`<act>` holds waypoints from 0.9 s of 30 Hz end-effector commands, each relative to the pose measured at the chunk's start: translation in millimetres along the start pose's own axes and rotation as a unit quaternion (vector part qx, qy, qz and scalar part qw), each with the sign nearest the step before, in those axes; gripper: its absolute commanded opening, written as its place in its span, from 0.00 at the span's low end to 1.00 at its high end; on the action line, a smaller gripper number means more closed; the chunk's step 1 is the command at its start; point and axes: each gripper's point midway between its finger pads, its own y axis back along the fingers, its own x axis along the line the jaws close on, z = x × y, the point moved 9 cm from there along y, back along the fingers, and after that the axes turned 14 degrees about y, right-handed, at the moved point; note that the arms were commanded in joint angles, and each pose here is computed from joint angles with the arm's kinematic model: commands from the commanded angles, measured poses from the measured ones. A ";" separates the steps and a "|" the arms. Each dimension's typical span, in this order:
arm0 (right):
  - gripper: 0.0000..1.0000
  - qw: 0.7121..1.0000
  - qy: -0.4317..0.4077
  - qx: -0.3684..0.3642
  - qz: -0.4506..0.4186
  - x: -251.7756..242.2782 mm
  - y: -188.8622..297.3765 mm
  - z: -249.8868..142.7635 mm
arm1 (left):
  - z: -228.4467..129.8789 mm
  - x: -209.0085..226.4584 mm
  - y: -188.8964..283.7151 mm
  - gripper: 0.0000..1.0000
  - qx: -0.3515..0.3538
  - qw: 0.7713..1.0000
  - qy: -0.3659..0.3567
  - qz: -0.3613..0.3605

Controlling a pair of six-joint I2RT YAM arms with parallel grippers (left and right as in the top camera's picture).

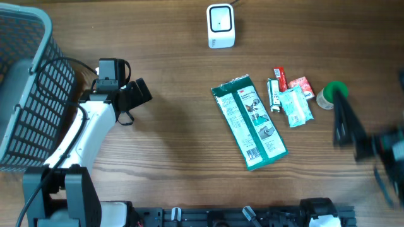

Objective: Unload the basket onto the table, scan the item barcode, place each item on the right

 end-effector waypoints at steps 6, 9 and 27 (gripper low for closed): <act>1.00 0.999 0.032 -0.006 -0.031 37.9 57.5 -70.9 | 5.2 -1.8 4.6 1.00 -0.013 1.000 -0.001 -0.002; 1.00 0.999 0.034 -0.018 -0.034 48.2 55.4 -95.7 | 5.2 -1.8 4.6 1.00 -0.013 1.000 -0.001 -0.002; 1.00 0.975 -0.089 -0.162 -0.124 63.9 -35.6 -210.1 | 5.2 -1.8 4.6 1.00 -0.013 1.000 -0.001 -0.002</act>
